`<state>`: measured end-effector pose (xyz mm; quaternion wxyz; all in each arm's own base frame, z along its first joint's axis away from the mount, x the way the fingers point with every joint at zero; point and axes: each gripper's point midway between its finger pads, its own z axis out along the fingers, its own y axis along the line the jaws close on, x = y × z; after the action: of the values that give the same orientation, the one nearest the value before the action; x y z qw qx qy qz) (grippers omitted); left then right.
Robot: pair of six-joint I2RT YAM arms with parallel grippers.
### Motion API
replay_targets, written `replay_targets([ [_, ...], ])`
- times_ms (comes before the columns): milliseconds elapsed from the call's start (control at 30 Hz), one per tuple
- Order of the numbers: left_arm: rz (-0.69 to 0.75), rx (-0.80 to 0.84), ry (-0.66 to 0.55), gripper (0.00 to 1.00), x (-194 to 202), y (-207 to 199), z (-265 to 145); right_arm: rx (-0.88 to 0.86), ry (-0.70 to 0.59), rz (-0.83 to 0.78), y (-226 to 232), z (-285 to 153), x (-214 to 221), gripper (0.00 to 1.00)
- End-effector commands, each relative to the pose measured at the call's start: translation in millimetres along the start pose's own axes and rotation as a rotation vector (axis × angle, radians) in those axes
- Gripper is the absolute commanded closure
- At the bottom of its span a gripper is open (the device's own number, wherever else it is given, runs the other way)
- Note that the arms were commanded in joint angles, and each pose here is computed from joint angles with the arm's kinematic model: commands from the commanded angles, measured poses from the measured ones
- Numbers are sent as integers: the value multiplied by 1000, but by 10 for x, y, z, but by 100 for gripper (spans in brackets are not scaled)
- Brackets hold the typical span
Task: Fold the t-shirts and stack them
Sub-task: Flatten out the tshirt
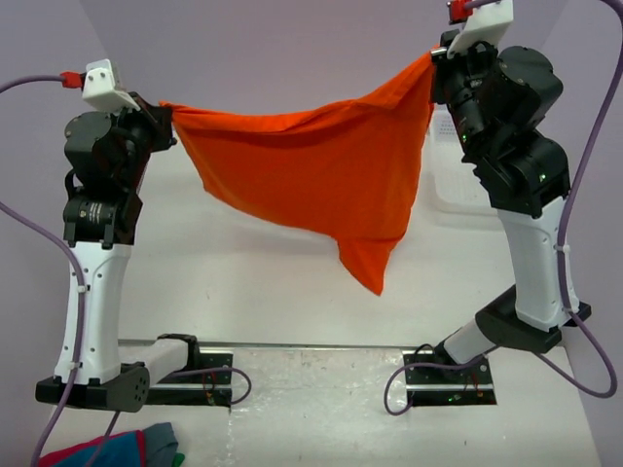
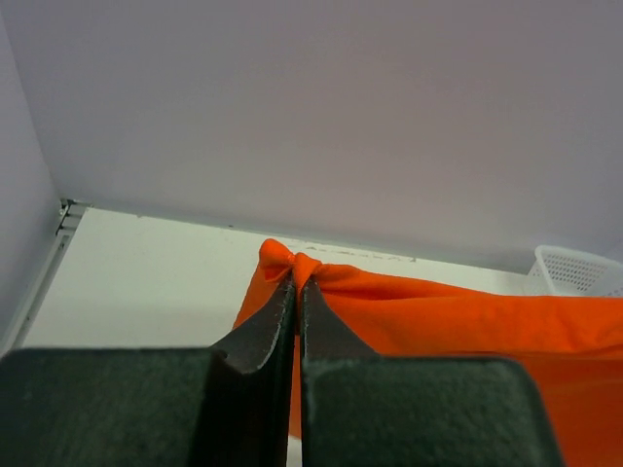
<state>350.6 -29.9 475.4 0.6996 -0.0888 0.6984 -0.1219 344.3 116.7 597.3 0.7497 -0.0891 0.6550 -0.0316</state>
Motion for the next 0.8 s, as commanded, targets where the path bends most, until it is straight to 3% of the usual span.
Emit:
replay_targets([
  [0,41,42,-198,100,-674,-151,-258,89,-179,38,-426,-335,-583,100],
  [233,18,104,-234,100,-807,-288,-740,85,-206,80,-634,-822,-627,100],
  [367,16,138,-266,100,-940,-373,-1079,90,-282,124,-869,-1289,-855,100],
  [533,0,180,-304,100,-1138,-490,-1382,42,-296,156,-857,-1445,-921,100],
  [700,-36,195,-278,100,-1191,-550,-1299,10,-279,123,-629,-1274,-895,100],
  [767,-65,153,-207,100,-1025,-473,-1019,14,-260,96,-516,-1147,-865,100],
])
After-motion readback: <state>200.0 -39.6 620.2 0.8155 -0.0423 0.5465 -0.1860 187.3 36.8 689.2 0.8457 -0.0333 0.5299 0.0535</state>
